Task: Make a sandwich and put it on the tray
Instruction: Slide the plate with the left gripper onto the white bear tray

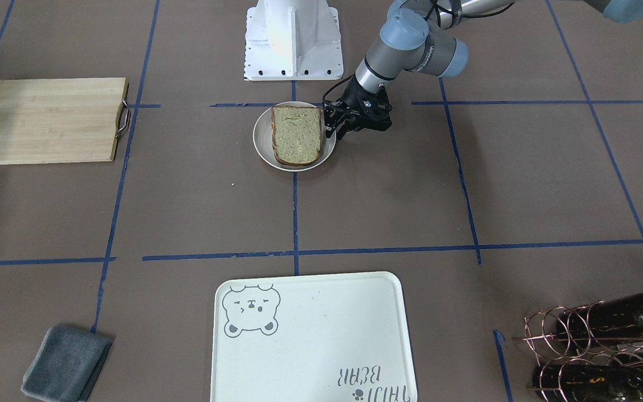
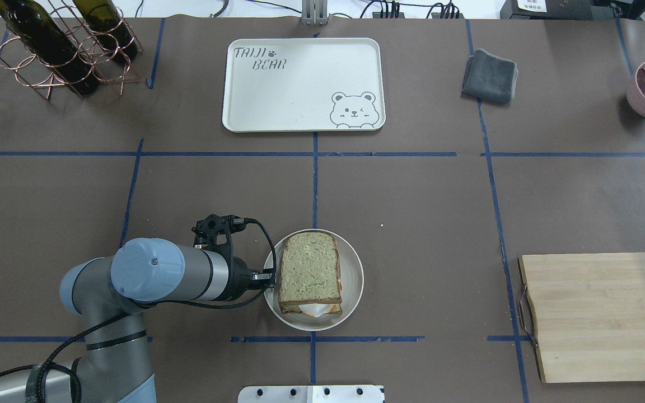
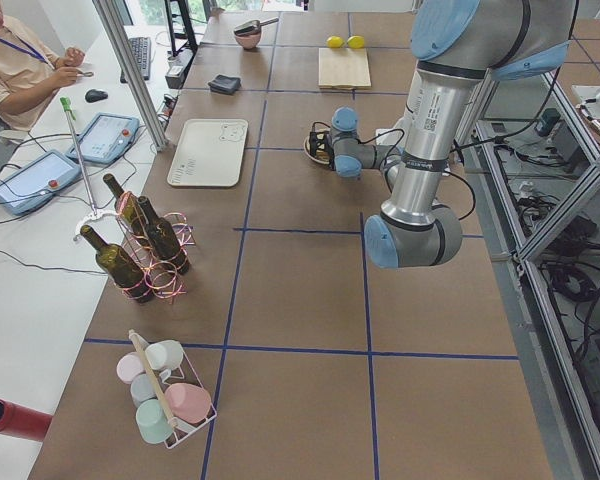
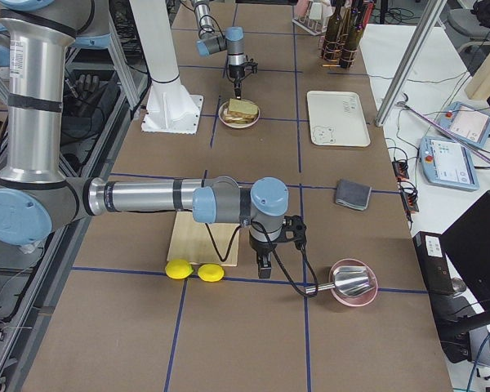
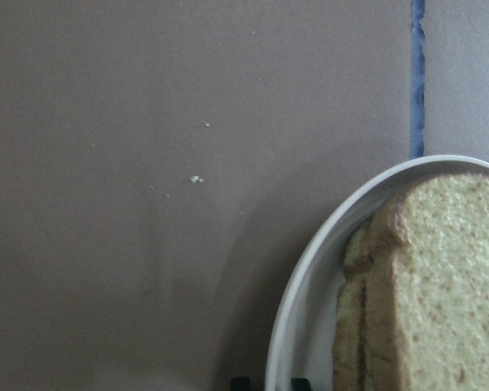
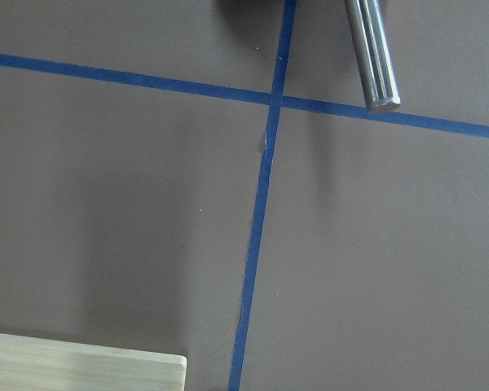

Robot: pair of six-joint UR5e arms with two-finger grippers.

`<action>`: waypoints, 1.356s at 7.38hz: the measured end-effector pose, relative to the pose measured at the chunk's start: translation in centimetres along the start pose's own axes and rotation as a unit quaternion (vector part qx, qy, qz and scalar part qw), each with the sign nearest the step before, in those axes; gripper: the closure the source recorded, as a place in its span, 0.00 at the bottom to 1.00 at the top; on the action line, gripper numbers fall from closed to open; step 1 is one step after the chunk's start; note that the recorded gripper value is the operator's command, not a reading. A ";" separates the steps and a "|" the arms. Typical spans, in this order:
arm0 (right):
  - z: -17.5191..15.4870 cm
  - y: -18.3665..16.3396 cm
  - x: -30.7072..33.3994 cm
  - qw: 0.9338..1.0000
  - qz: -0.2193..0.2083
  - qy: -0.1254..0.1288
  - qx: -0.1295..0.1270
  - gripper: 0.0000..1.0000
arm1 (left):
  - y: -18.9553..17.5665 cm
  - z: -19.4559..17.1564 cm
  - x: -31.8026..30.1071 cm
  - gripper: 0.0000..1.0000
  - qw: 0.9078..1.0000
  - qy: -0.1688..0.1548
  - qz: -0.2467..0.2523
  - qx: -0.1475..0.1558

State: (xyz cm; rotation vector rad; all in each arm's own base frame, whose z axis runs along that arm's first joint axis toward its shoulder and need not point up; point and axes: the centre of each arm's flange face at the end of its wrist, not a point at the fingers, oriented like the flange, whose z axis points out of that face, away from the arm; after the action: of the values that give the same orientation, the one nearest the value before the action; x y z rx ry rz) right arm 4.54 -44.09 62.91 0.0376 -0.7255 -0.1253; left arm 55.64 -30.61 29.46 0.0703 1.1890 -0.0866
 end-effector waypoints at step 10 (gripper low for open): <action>0.4 0.2 0.3 1.000 0.001 0.000 -0.004 0.00 | -12.6 -6.2 0.3 1.00 0.999 0.021 -0.029 0.023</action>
State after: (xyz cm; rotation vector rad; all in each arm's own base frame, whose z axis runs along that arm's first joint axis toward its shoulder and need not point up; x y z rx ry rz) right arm 4.54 -43.93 63.44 0.0286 -0.7241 -0.1255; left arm 48.70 -42.54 26.73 0.0780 1.2314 -0.1639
